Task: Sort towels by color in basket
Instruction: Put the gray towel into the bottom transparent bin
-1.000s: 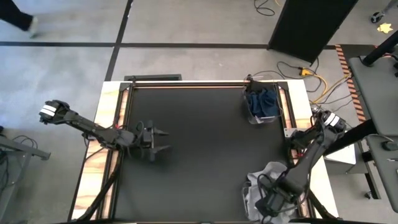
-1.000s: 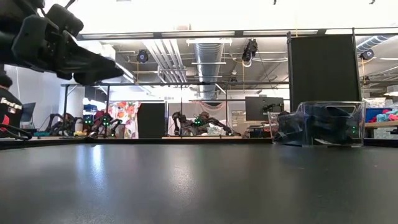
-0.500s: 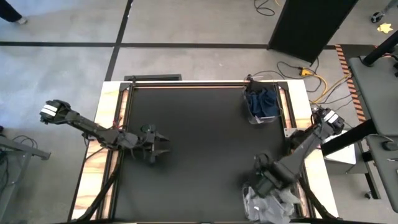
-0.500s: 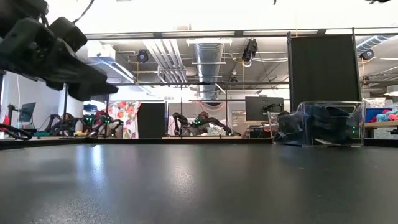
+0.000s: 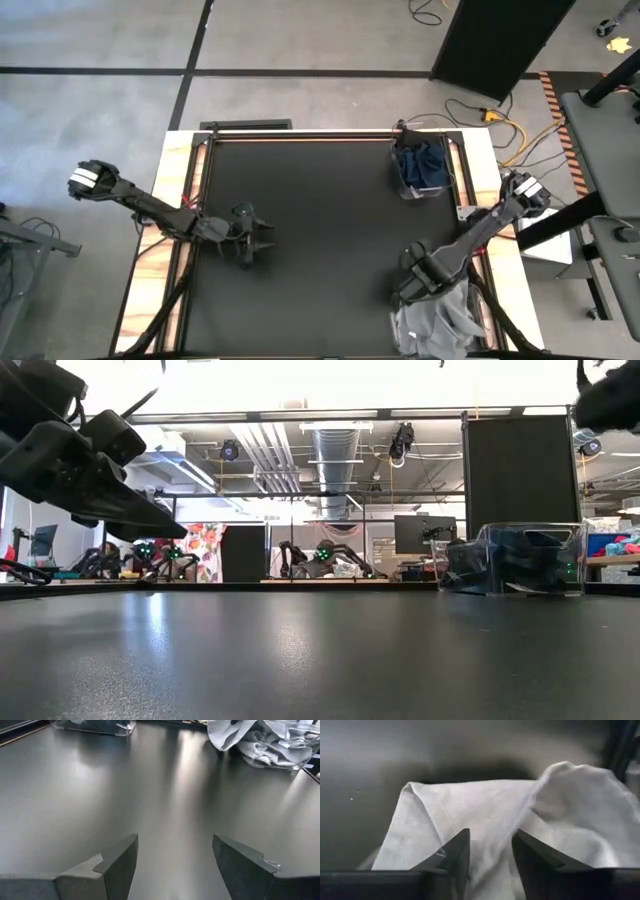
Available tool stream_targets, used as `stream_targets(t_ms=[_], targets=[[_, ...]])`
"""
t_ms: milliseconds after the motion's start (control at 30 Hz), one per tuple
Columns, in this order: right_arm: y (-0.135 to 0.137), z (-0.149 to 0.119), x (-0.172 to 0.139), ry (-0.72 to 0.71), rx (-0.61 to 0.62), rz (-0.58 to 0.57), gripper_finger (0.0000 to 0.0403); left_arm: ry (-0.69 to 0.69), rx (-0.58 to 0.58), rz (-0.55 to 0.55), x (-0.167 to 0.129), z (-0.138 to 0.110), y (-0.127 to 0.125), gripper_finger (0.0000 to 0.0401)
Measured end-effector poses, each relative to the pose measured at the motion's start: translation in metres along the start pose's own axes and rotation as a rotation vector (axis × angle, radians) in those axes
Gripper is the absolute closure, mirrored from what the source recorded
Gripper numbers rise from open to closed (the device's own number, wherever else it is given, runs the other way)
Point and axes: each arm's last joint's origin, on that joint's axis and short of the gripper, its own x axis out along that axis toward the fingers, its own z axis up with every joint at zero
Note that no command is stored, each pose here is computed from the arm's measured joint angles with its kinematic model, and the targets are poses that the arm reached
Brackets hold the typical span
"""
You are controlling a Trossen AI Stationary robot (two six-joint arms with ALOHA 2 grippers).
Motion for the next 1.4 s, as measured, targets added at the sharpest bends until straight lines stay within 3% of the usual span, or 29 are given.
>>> stream_targets(t_ms=[300,500,700,900,967,1100,1233,1400], targets=[[-0.003,0.001,0.011,-0.004,-0.026,-0.01,0.0378,-0.011,0.042,0.043,0.0,0.0,0.001,0.0159],[-0.015,0.002,-0.033,-0.026,-0.086,0.042,0.0394,-0.016,0.066,0.048,0.0,0.001,0.001,0.0159],[-0.048,-0.012,-0.101,-0.03,-0.223,0.339,0.0394,-0.018,0.076,0.053,0.0,0.001,0.002,0.0159],[-0.056,-0.073,-0.108,0.17,-0.444,0.59,0.0394,-0.018,0.065,0.053,0.0,0.001,0.002,0.0159],[-0.051,-0.096,-0.094,0.242,-0.504,0.567,0.0394,-0.018,0.057,0.053,0.0,0.001,0.002,0.0159],[-0.045,-0.117,-0.053,0.212,-0.518,0.372,0.0394,-0.019,0.04,0.052,0.0,0.001,0.002,0.0159],[-0.039,-0.109,-0.011,0.051,-0.514,0.154,0.0394,-0.024,0.049,0.05,0.0,0.002,0.001,0.0159],[-0.026,-0.094,0.023,0.018,-0.625,0.047,0.0394,-0.039,0.084,0.047,0.0,0.003,0.001,0.0159]])
